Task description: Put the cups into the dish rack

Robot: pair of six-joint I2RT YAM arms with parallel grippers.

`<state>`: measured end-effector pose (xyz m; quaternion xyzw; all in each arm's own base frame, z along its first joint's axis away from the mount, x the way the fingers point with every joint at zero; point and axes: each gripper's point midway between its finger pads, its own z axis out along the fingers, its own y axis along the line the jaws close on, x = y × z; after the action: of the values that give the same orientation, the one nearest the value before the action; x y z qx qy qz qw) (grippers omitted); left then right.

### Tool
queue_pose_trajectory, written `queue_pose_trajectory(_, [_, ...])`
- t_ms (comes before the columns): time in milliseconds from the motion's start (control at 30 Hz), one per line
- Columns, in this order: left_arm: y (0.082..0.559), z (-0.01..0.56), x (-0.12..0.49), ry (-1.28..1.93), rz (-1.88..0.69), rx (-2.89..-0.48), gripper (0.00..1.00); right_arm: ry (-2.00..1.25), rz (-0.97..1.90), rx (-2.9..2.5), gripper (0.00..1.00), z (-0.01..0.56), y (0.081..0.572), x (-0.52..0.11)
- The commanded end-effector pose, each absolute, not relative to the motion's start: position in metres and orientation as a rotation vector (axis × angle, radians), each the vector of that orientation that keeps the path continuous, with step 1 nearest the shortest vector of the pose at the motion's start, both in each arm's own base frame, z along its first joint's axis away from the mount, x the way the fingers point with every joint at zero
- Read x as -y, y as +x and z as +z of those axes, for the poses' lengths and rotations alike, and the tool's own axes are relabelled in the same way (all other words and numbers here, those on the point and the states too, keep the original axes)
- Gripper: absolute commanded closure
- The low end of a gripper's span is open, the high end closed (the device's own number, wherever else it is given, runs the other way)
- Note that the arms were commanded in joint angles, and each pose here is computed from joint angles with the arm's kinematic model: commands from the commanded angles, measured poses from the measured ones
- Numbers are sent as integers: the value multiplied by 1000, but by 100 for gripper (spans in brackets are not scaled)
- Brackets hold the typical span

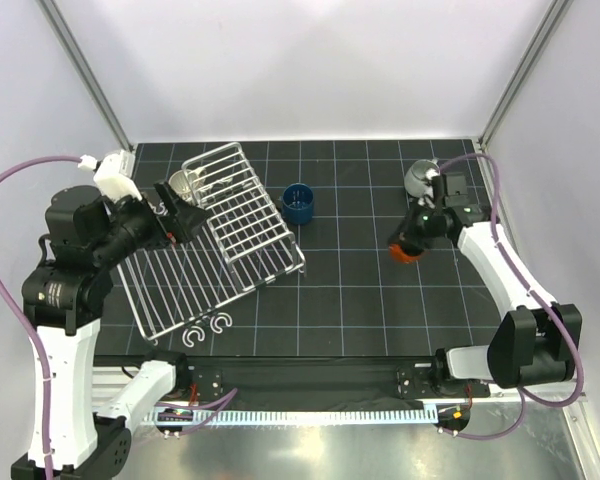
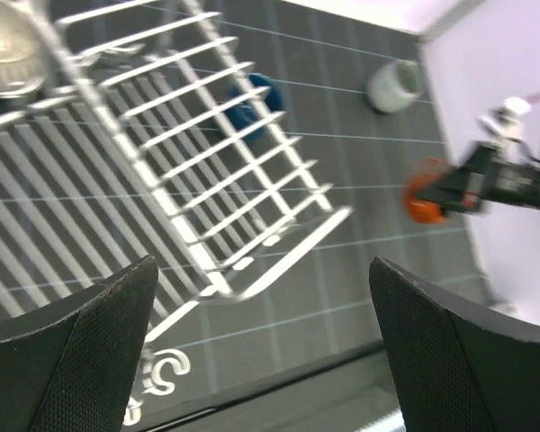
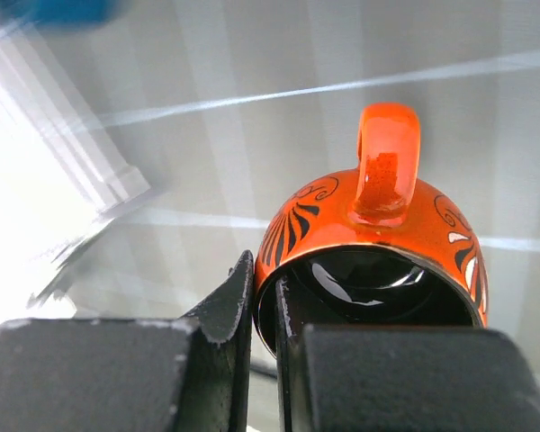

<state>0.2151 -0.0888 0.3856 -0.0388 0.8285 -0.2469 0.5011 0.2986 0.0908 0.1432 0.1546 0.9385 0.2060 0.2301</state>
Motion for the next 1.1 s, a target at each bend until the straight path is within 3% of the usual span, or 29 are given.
queue_pose_trajectory(0, [209, 416, 121, -41, -843, -1940, 5, 11, 1086, -2355, 96, 229, 295, -183])
queue_pose_trajectory(233, [210, 444, 170, -31, -1311, -1863, 23, -564, 1490, -1943, 96, 352, 222, -270])
queue_pose_trajectory(367, [205, 452, 187, 37, -1349, -1821, 21, -729, 1651, -1715, 96, 397, 171, -272])
queue_pose_trajectory(567, [193, 458, 242, 112, -1520, -1775, 22, -886, 1803, -1565, 96, 429, 123, -271])
queue_pose_trajectory(1067, [167, 481, 305, 371, -1611, -1665, 24, -1002, 1914, -1479, 96, 454, 92, -264])
